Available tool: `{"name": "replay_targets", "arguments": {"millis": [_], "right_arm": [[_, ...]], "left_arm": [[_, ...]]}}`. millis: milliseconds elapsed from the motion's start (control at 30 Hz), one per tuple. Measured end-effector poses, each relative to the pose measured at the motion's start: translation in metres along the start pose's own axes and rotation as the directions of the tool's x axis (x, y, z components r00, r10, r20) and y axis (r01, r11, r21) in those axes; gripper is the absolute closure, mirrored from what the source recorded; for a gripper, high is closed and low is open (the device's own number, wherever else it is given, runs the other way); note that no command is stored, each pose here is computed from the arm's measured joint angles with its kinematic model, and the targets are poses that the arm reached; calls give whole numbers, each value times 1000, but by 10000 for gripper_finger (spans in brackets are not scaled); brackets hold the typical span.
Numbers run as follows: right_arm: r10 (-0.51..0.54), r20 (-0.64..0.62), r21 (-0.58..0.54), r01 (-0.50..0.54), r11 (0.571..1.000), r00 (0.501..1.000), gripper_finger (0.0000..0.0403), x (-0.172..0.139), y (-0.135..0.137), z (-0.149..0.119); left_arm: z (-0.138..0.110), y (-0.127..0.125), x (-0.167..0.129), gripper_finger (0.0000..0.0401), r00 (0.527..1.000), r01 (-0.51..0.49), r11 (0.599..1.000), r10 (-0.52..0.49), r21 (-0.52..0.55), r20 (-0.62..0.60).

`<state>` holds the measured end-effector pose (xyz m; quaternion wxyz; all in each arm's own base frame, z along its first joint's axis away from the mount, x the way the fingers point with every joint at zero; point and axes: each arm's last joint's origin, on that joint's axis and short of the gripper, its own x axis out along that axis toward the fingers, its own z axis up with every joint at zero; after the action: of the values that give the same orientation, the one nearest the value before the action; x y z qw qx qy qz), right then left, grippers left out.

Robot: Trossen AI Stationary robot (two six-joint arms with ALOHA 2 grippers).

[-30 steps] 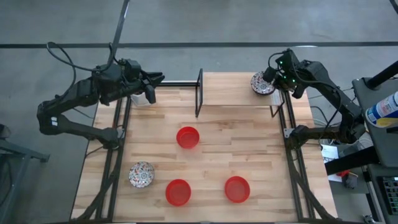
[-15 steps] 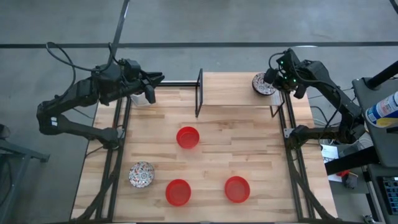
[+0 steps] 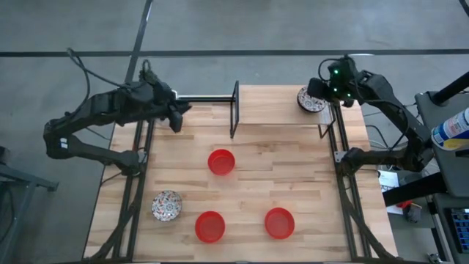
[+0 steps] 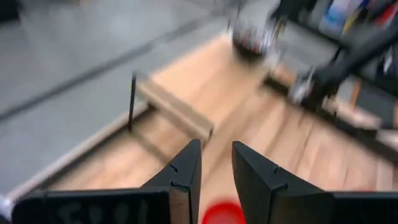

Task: Pick & Place Mini bowls
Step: Stack the white bowl on the white bowl on the shelf

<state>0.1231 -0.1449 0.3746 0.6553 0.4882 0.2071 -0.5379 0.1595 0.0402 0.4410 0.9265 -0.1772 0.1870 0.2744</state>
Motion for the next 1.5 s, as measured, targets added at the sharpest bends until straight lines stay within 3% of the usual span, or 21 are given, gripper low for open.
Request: {"name": "replay_targets", "arguments": {"millis": [133, 267, 467, 633, 733, 900, 1067, 1500], "right_arm": [[193, 19, -145, -189, 971, 981, 316, -8, 19, -4], [335, 21, -228, -322, 919, 942, 324, -16, 35, -11], [493, 40, -299, -460, 836, 869, 334, -24, 57, -18], [658, 88, -358, -592, 722, 748, 337, -35, 80, -21], [702, 92, -368, -631, 683, 707, 335, -38, 85, -22], [705, 71, -370, -637, 676, 706, 336, -38, 85, -23], [720, 39, -373, -658, 654, 693, 342, -39, 87, -26], [721, 18, -376, -663, 647, 693, 344, -38, 88, -30]], "left_arm": [[-19, 5, 3, 318, 983, 5, 999, 2, 40, -181], [-39, 8, 5, 318, 923, 55, 998, -36, 38, -383], [-76, 14, 13, 318, 739, 126, 992, -102, -12, -665], [-108, 17, 26, 318, 601, 123, 989, -136, -77, -788], [-128, 20, 34, 318, 531, 82, 992, -126, -97, -838], [-161, 25, 48, 318, 456, 25, 996, -92, -90, -885], [-188, 20, 61, 318, 375, 86, 971, -238, -222, -896], [-228, -2, 57, 318, 288, 207, 957, -256, -201, -923]]}}
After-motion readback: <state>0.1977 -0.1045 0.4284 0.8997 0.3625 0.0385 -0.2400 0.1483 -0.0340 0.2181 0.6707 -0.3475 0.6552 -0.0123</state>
